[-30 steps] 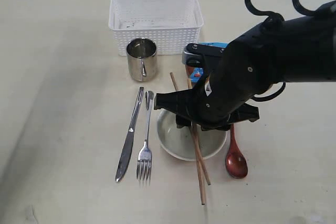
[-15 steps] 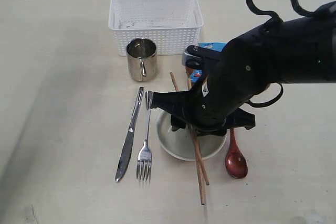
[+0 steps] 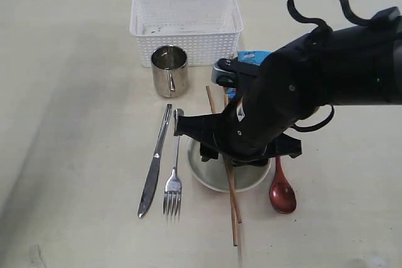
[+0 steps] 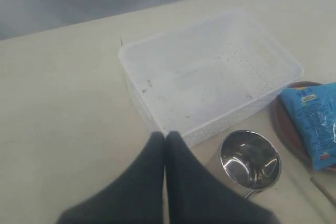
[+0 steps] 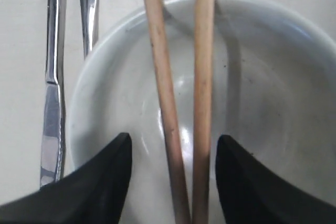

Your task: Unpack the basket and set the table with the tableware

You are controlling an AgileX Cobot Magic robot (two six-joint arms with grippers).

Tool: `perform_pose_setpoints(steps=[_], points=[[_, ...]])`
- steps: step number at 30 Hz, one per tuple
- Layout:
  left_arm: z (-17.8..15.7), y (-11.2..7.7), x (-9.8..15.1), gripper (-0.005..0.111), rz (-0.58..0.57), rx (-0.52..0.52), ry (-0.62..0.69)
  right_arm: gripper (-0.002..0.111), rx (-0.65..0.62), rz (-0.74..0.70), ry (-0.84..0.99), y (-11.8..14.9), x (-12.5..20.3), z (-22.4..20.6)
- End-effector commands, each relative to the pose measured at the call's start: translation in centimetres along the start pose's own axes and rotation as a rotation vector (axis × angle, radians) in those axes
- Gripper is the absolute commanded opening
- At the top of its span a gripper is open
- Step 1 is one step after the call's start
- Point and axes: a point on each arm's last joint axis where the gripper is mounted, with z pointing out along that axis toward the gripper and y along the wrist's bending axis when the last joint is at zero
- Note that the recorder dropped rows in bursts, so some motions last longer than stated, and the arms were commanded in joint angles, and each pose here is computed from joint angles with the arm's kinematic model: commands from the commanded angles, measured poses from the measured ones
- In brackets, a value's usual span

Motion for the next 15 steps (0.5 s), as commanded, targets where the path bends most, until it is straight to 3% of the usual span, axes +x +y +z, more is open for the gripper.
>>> perform_pose_setpoints(steps=[1,15], points=[[-0.23,-0.21,0.08,0.000,0.015,0.005,0.001,0.048,0.003,0.056,-0.010,-0.13,-0.08,-0.04],[-0.23,-0.23,0.11,0.000,0.015,0.008,0.004,0.048,0.043,-0.074,-0.051,-0.33,-0.49,-0.14]])
